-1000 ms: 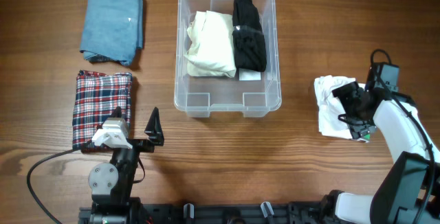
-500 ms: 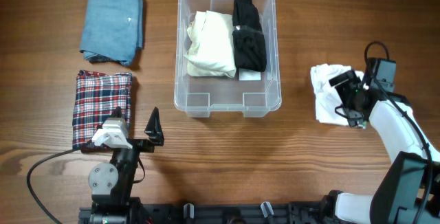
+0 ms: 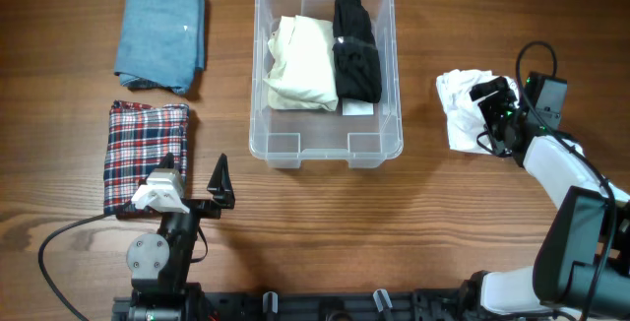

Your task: Pack container

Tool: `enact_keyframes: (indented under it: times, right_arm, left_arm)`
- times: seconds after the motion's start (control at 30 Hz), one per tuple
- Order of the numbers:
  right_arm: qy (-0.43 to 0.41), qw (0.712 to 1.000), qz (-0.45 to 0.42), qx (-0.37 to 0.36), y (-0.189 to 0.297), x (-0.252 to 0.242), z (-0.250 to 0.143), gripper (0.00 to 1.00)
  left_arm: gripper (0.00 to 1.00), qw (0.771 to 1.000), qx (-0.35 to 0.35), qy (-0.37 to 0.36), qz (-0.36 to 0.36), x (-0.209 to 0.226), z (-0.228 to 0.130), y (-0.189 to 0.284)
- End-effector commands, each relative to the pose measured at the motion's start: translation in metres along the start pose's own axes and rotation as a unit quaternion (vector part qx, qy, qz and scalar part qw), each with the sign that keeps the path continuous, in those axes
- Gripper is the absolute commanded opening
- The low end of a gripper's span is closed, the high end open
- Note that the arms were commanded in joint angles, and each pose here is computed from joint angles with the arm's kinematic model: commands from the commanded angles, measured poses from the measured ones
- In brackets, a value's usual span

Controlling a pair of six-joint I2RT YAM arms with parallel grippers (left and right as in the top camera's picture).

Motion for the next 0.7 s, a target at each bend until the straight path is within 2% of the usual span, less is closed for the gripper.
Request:
enact_keyframes:
  times: [0.0, 0.17, 0.27, 0.43, 0.67]
  right_arm:
    - [0.023, 1.000, 0.013, 0.015, -0.007, 0.006, -0.002, 1.00]
    - [0.084, 0.994, 0.063, 0.003, 0.010, 0.037, 0.016, 0.99]
    - [0.152, 0.985, 0.071, -0.027, 0.037, 0.060, 0.037, 1.00]
    - [0.252, 0.967, 0.024, -0.040, 0.083, 0.077, 0.058, 1.00]
    - [0.296, 0.953, -0.060, 0.016, 0.105, 0.056, 0.048, 1.00]
  left_arm:
    - [1.00, 1.000, -0.001, 0.002, 0.006, 0.003, -0.001, 0.000]
    - [1.00, 1.000, -0.001, 0.001, 0.006, 0.003, -0.001, 0.000]
    - [1.00, 1.000, -0.001, 0.001, 0.006, 0.003, -0.001, 0.000]
    - [1.00, 1.000, -0.001, 0.001, 0.006, 0.003, -0.001, 0.000]
    - [1.00, 1.000, -0.001, 0.001, 0.006, 0.003, -0.001, 0.000]
Point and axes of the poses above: each gripper's point midway between its finger pads, its own y axis back along the fingers, its own x axis along the line the jaws close on, z = x × y, the point moved 5 cm from there along y, back along the fingers, and after that the axes turned 7 degrees about y, right-handed, at the moved point
